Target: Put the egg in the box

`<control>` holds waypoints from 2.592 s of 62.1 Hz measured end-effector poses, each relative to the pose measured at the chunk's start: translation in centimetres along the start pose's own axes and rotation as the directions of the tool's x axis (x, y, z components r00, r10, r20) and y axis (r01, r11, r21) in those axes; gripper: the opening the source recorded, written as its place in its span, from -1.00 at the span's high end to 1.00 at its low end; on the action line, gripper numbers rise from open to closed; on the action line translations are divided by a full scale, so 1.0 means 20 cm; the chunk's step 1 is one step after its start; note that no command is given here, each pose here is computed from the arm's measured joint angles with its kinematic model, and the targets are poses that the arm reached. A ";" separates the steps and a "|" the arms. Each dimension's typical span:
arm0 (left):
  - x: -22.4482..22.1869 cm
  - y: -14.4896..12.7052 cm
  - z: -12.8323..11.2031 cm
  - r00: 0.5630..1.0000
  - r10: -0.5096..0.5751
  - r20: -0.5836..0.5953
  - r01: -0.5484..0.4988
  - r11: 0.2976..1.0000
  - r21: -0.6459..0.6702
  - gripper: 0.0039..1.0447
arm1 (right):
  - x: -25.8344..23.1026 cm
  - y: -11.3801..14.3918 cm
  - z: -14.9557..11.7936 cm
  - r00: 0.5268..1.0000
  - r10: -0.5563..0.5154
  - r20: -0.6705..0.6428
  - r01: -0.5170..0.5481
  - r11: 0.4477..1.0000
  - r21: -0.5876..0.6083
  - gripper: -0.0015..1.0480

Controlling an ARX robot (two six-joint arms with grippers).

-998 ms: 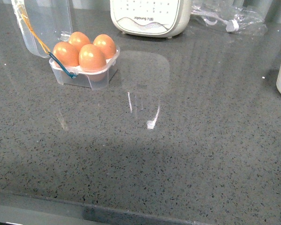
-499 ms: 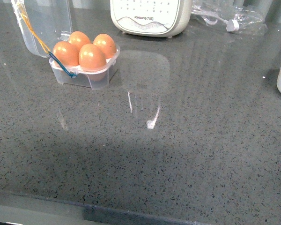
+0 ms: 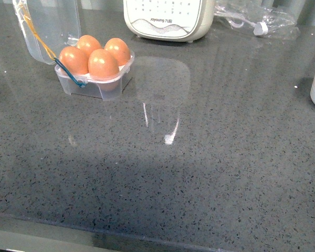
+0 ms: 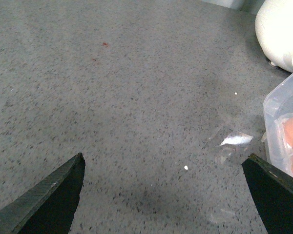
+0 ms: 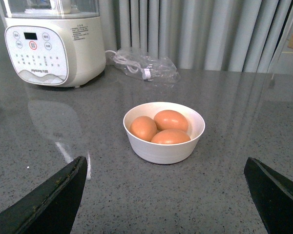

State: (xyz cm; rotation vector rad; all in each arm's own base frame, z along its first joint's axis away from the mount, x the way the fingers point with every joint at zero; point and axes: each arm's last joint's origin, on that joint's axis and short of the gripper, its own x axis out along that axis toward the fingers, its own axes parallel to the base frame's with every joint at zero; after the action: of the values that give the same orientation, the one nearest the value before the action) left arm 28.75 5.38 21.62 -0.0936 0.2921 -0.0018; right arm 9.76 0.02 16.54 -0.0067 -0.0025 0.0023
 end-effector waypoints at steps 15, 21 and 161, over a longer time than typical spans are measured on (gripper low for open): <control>0.14 -0.03 0.07 0.994 -0.111 0.023 0.111 0.994 -0.008 -0.87 | 0.00 0.00 0.00 1.000 0.000 0.000 0.000 1.000 0.000 -0.86; 0.19 -0.05 0.07 0.992 -0.123 0.022 0.123 0.992 0.003 -0.87 | 0.00 0.00 0.00 1.000 0.000 0.000 0.000 1.000 0.000 -0.86; -0.81 -0.28 -0.10 0.958 -0.012 0.286 -0.025 0.992 0.126 -0.20 | 0.00 0.00 0.00 1.000 0.000 0.000 0.000 1.000 0.000 -0.86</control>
State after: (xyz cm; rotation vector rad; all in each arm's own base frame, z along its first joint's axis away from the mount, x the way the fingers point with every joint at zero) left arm 12.69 -0.12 24.97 0.0361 0.0017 -0.0008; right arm 9.76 0.02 16.54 -0.0067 -0.0025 0.0023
